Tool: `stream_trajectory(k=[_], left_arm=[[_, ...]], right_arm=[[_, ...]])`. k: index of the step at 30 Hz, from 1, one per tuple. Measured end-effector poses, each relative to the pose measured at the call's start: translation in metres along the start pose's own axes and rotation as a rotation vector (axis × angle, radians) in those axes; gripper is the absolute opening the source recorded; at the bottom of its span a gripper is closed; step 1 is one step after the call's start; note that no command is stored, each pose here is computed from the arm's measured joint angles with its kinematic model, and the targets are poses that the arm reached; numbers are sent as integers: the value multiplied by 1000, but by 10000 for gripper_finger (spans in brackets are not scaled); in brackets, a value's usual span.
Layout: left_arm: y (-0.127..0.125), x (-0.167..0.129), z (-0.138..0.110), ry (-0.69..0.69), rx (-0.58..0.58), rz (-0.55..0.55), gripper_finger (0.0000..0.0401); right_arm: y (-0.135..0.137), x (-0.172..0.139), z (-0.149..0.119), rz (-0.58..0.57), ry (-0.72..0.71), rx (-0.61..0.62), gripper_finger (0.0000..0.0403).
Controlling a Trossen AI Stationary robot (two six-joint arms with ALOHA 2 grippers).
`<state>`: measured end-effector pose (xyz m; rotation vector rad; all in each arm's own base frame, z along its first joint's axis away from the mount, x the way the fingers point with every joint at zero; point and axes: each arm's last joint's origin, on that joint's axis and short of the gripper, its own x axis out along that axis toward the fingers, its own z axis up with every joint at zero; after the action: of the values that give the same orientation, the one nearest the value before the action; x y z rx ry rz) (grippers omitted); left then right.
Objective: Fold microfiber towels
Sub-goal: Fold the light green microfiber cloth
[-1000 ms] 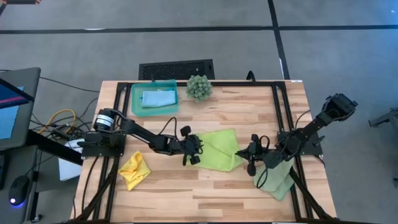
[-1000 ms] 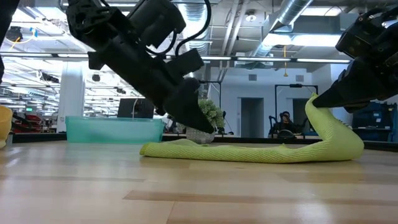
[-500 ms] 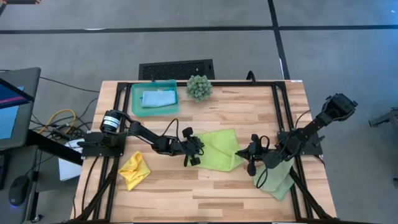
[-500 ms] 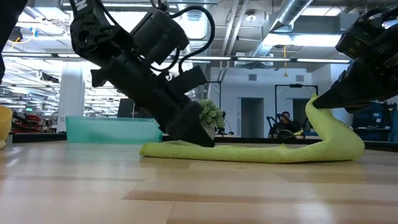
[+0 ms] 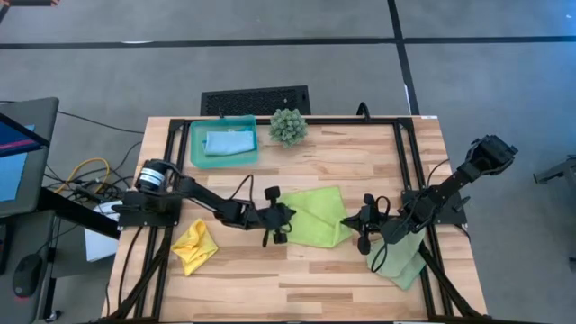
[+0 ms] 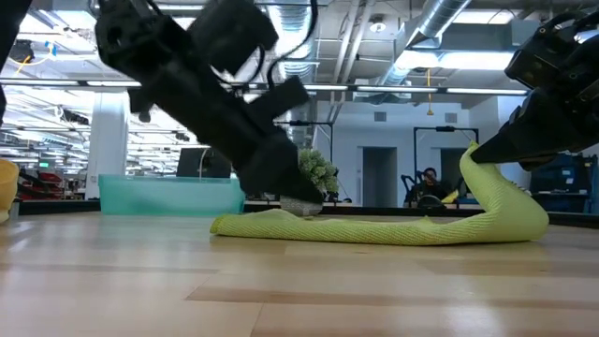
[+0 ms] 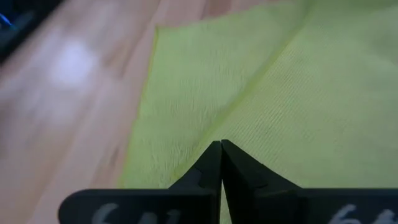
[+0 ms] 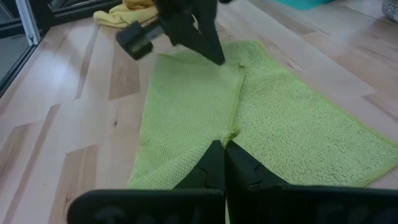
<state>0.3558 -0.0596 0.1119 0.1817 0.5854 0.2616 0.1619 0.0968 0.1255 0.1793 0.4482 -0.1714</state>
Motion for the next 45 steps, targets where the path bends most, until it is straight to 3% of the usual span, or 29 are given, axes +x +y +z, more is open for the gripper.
stream_trajectory(k=[7,16,19,25,31,37,45], left_arm=[[-18,-34,24,-95,96,-18,0],[-38,-48,19,-69,115,-78,0],[-34,-46,19,-63,68,-44,0],[-9,-33,20,-48,-143,78,1],[10,-22,20,-25,-269,43,42],[16,-15,18,-16,-288,5,95],[10,6,-4,30,-210,38,106]], right_arm=[[0,0,0,-1,2,-2,11],[0,0,0,-2,4,-4,11],[0,0,0,-2,4,-4,11],[-1,0,-1,-4,9,-10,11],[-1,0,-2,-10,19,-19,11],[-2,0,-3,-14,25,-25,11],[-2,0,-4,-19,32,-31,11]])
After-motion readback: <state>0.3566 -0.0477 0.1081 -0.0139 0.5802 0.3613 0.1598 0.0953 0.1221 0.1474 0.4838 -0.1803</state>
